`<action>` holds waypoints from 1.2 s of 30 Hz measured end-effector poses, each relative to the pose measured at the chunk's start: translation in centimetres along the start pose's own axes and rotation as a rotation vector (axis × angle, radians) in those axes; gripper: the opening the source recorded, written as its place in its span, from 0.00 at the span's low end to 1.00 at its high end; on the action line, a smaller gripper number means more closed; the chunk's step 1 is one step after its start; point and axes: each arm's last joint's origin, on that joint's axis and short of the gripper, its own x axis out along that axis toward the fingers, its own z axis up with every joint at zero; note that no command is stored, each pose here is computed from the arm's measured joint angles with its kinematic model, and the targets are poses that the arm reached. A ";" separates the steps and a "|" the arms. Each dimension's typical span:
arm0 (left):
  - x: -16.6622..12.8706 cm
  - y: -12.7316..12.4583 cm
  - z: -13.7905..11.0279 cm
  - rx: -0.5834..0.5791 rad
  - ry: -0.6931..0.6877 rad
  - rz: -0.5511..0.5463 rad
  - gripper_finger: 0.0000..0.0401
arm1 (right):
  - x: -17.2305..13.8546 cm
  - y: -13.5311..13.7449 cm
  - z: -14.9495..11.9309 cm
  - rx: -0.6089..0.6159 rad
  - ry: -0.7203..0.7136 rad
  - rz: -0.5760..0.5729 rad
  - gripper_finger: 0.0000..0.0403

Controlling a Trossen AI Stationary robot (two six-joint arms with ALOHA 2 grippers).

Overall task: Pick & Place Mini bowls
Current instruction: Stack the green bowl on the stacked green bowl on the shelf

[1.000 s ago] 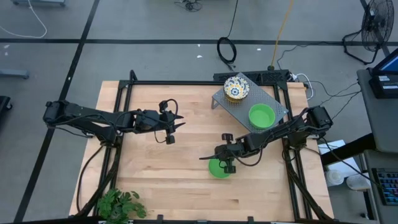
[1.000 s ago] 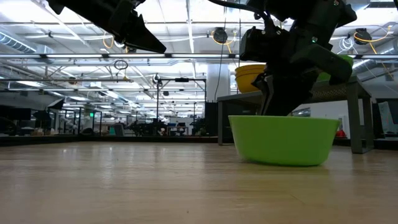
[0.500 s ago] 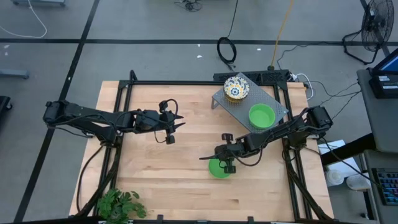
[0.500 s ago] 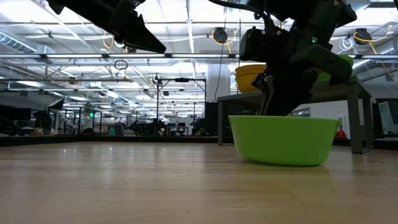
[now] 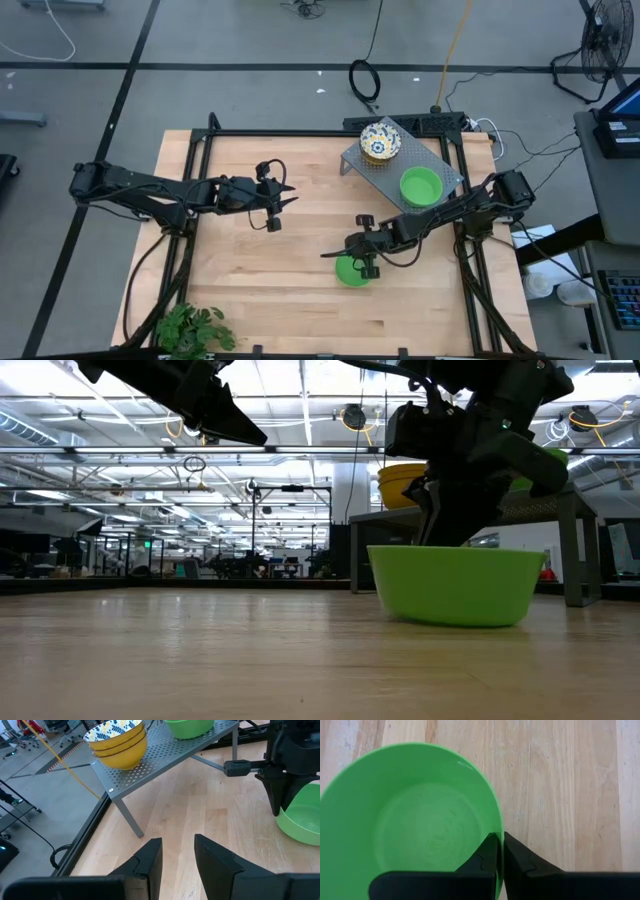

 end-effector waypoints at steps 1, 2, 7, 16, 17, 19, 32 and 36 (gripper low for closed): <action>0.0 0.0 0.0 0.000 0.000 0.000 0.29 | 0.0 0.0 0.0 0.000 0.000 0.000 0.00; 0.0 0.0 0.0 0.000 0.000 0.000 0.29 | 0.0 0.0 0.0 0.000 0.000 0.000 0.00; 0.0 0.0 0.0 0.000 0.000 0.000 0.29 | 0.0 0.0 0.0 -0.035 -0.004 0.000 0.00; 0.1 -0.1 -0.1 0.002 0.004 -0.001 0.29 | 0.0 0.0 0.3 -0.041 -0.027 0.002 0.00; 0.2 -0.1 -0.1 0.003 0.008 -0.002 0.29 | 0.0 0.0 0.2 -0.041 -0.027 0.002 0.00; 0.2 -0.1 -0.1 0.009 0.009 -0.002 0.29 | 0.0 0.0 0.2 -0.041 -0.027 0.002 0.00; 0.5 -0.2 -0.3 0.013 0.016 -0.002 0.29 | 0.0 0.0 0.3 -0.040 -0.028 0.002 0.00; 0.5 -0.2 -0.3 0.014 0.017 -0.003 0.29 | 0.0 0.0 0.3 -0.040 -0.029 0.002 0.00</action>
